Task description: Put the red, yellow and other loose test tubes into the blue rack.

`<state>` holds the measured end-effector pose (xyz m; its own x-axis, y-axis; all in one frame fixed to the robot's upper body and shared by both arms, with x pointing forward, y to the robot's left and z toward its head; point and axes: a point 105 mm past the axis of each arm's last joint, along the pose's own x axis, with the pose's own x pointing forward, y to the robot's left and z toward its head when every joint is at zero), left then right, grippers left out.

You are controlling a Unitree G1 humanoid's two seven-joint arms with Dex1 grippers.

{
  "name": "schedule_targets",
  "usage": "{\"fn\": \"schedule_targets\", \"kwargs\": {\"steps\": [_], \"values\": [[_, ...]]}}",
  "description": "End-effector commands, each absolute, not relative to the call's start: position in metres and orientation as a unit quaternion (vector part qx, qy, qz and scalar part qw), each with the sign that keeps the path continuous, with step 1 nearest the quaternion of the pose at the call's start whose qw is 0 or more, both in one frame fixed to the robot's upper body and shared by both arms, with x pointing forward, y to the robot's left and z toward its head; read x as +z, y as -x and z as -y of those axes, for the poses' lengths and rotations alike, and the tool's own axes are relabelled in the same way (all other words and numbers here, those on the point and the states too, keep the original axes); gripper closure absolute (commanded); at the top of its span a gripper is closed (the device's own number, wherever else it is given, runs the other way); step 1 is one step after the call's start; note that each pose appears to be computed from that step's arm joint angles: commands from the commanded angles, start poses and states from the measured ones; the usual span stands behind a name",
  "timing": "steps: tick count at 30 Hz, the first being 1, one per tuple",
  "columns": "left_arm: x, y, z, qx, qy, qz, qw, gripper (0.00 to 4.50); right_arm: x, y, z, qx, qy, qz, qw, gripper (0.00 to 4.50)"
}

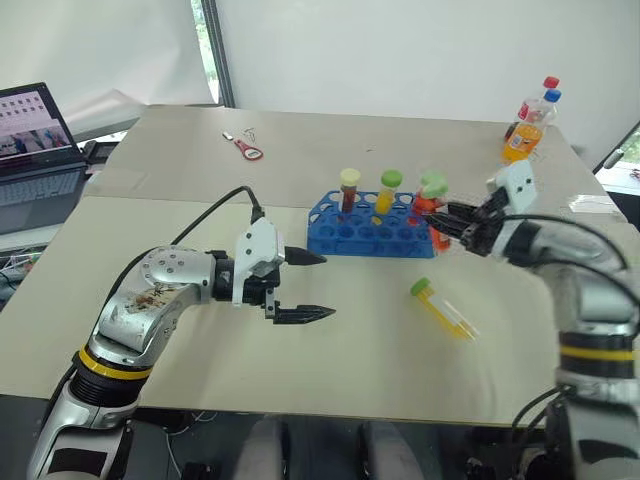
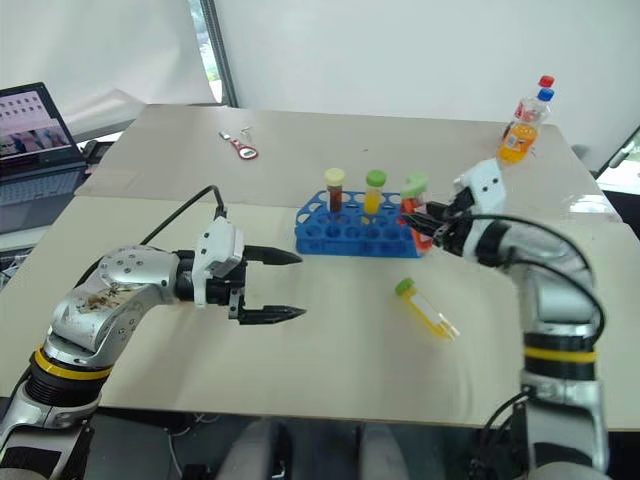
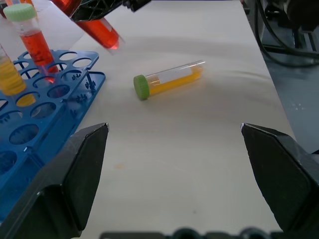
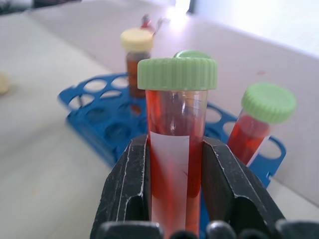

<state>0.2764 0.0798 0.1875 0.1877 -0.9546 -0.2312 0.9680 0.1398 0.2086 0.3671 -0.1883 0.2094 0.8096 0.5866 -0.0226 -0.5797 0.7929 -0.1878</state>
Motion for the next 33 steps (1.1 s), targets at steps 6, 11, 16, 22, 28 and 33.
{"fn": "schedule_targets", "kwargs": {"steps": [6,11,16,22,28,33], "values": [[0.206,-0.282,-0.070,-0.628,-0.143,0.009,0.765,0.00,0.230,-0.380,0.193,0.198,0.072,0.155,0.965,3.52],[0.205,-0.286,-0.068,-0.619,-0.138,0.010,0.773,0.00,0.214,-0.386,0.185,0.195,0.063,0.149,0.967,3.52],[0.204,-0.287,-0.067,-0.616,-0.132,0.008,0.777,0.00,0.203,-0.391,0.184,0.179,0.047,0.149,0.971,3.52],[0.204,-0.286,-0.066,-0.617,-0.131,0.008,0.776,0.00,0.197,-0.394,0.185,0.161,0.053,0.154,0.973,3.52],[0.206,-0.288,-0.063,-0.613,-0.128,0.011,0.779,0.00,0.195,-0.397,0.178,0.151,0.055,0.167,0.973,3.52],[0.209,-0.289,-0.060,-0.611,-0.125,0.016,0.781,0.00,0.188,-0.399,0.173,0.139,0.049,0.168,0.975,3.52]]}}
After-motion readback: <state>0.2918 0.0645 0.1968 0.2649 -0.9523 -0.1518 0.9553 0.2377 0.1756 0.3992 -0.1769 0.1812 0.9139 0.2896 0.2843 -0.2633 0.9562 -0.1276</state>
